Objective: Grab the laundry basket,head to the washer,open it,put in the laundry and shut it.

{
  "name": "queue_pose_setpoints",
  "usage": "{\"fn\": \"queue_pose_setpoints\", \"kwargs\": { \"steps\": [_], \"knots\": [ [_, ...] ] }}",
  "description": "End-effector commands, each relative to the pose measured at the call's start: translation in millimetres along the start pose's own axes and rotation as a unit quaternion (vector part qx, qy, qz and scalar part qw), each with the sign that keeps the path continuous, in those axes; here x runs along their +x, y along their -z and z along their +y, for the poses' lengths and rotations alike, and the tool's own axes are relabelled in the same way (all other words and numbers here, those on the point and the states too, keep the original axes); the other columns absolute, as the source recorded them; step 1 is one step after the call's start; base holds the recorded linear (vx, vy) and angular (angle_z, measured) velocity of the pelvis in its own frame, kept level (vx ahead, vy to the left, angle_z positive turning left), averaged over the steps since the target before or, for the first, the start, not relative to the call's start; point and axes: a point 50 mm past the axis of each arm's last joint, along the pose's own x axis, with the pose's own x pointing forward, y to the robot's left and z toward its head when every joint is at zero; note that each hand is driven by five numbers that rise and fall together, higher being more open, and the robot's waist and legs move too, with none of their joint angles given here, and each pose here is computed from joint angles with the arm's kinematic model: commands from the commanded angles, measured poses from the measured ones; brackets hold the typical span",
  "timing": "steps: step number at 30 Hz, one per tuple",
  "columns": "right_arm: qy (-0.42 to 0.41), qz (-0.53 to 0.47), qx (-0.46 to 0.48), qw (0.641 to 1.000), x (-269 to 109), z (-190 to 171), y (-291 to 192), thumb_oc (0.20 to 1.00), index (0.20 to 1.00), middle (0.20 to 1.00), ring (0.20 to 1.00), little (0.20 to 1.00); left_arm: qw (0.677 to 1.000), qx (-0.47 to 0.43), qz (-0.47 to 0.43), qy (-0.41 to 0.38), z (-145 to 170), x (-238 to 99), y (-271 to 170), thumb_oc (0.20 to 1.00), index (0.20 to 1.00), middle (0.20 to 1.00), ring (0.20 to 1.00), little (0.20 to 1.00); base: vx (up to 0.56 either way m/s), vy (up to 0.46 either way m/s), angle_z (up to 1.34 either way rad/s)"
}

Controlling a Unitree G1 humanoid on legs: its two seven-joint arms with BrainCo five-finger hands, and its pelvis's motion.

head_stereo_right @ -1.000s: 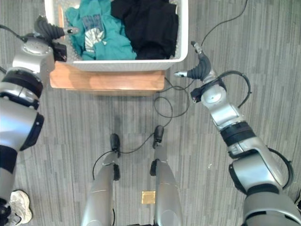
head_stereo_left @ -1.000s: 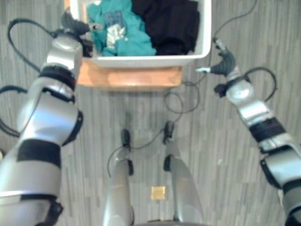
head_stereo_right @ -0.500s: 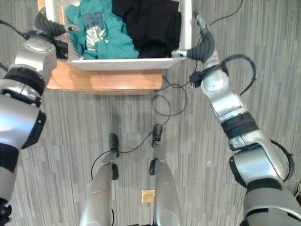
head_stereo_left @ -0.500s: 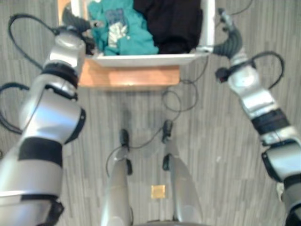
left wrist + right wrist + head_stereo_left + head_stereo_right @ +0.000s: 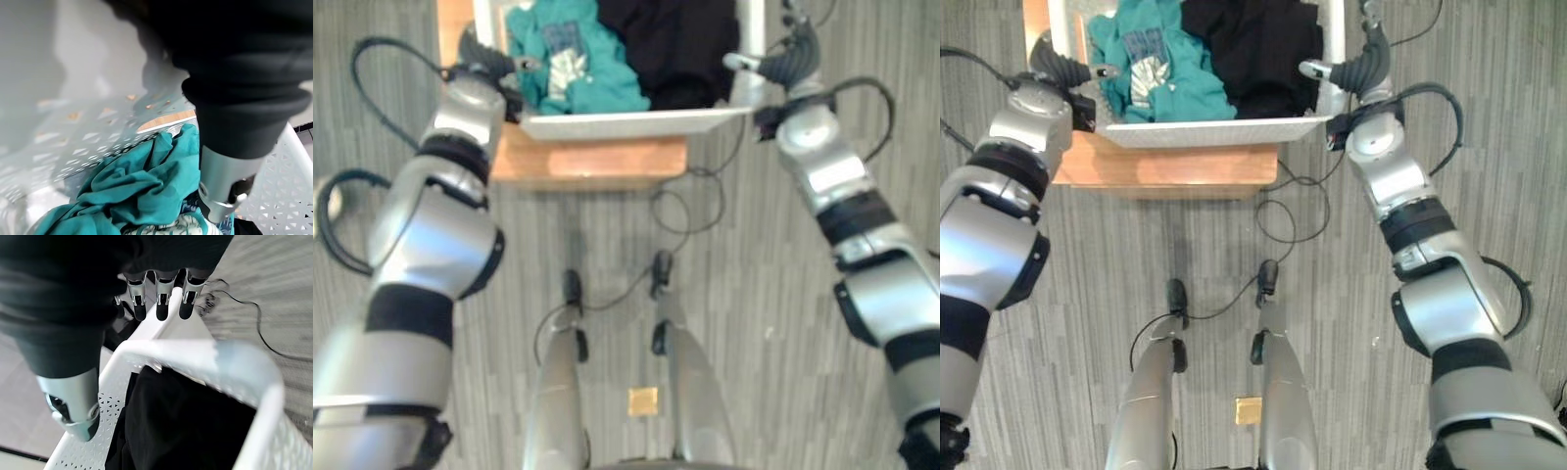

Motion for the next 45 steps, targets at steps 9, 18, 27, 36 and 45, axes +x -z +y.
{"fn": "queue_pose_setpoints", "kwargs": {
  "steps": [9,18,27,36,45],
  "knots": [
    [0.059,0.049,0.154,0.985,22,-25,-7,1.000,1.000,1.000,1.000,1.000,1.000,-0.013,0.000,-0.013,2,-1,-13,1.000,1.000,1.000,1.000,1.000,0.01,0.007,-0.01],
    [0.055,0.098,0.169,0.979,33,-32,-12,1.000,1.000,1.000,1.000,1.000,1.000,-0.002,0.010,-0.018,10,1,-6,1.000,1.000,1.000,1.000,1.000,0.00,0.000,0.00],
    [0.035,0.108,0.212,0.971,38,-27,-24,1.000,1.000,1.000,1.000,1.000,1.000,0.000,0.001,-0.020,8,0,-11,1.000,1.000,1.000,1.000,1.000,0.01,0.000,0.05],
    [0.014,0.178,0.180,0.967,33,-23,-7,1.000,1.000,1.000,1.000,1.000,1.000,0.014,-0.013,0.005,-9,-4,-24,1.000,1.000,1.000,1.000,1.000,0.00,-0.009,0.04],
    [-0.004,0.203,0.134,0.970,32,-22,-5,1.000,1.000,1.000,1.000,1.000,0.996,0.072,-0.054,0.026,-21,-8,-49,1.000,1.000,1.000,1.000,1.000,0.01,-0.026,0.08]
  ]
}}
